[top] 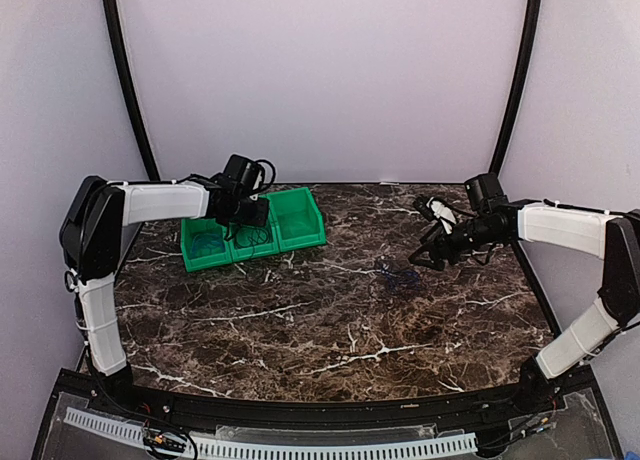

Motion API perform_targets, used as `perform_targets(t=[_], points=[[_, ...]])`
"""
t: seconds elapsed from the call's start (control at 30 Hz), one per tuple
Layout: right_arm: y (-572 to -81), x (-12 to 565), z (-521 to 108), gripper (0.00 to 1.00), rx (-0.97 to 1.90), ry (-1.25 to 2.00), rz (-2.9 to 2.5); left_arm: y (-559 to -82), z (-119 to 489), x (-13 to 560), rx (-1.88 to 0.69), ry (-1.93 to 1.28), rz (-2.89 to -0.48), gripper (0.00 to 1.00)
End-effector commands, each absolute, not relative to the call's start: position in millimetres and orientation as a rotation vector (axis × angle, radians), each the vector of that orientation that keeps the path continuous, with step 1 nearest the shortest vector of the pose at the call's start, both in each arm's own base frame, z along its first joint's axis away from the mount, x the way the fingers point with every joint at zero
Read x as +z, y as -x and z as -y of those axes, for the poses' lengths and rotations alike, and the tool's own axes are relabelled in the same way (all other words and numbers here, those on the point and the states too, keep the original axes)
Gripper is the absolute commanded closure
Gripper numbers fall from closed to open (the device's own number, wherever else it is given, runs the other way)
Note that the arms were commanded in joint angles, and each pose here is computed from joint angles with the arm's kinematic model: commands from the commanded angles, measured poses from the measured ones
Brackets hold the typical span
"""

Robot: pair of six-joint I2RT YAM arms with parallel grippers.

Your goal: Untangle the cables

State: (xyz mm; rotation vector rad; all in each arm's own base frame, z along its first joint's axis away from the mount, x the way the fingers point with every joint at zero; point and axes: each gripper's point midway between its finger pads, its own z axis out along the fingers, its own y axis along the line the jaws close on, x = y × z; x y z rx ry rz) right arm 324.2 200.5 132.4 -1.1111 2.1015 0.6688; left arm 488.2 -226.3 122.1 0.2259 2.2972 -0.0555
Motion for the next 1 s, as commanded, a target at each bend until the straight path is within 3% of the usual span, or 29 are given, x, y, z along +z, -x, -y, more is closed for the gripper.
perform_targets(t=[0.0,0.33,0.67,0.7,0.87,0.97], points=[[-325.8,134.7,-202.8,0.19,0.687,1.124,-2.083,-487.3,211.2,115.1,-0.068,-0.112,-2.368,1.00],[-325.5,131.9,-203.4,0.20,0.698,1.125,-2.091,-495.1,209.1,103.2,-0.158,-0.078,-2.423,1.00],[-325.2,127.4,-203.8,0.20,0.709,1.130,-2.106,-495.2,190.7,128.3,-0.025,-0.091,-2.402,0.99],[-324.9,126.0,-204.0,0.20,0.711,1.133,-2.111,-495.1,188.6,134.0,-0.016,-0.088,-2.393,0.97],[-325.2,126.6,-204.1,0.20,0.716,1.134,-2.113,-490.4,178.3,162.5,0.016,-0.075,-2.352,0.64],[-325.0,128.3,-203.8,0.20,0.709,1.137,-2.107,-481.0,173.9,177.2,0.002,-0.052,-2.338,0.58]])
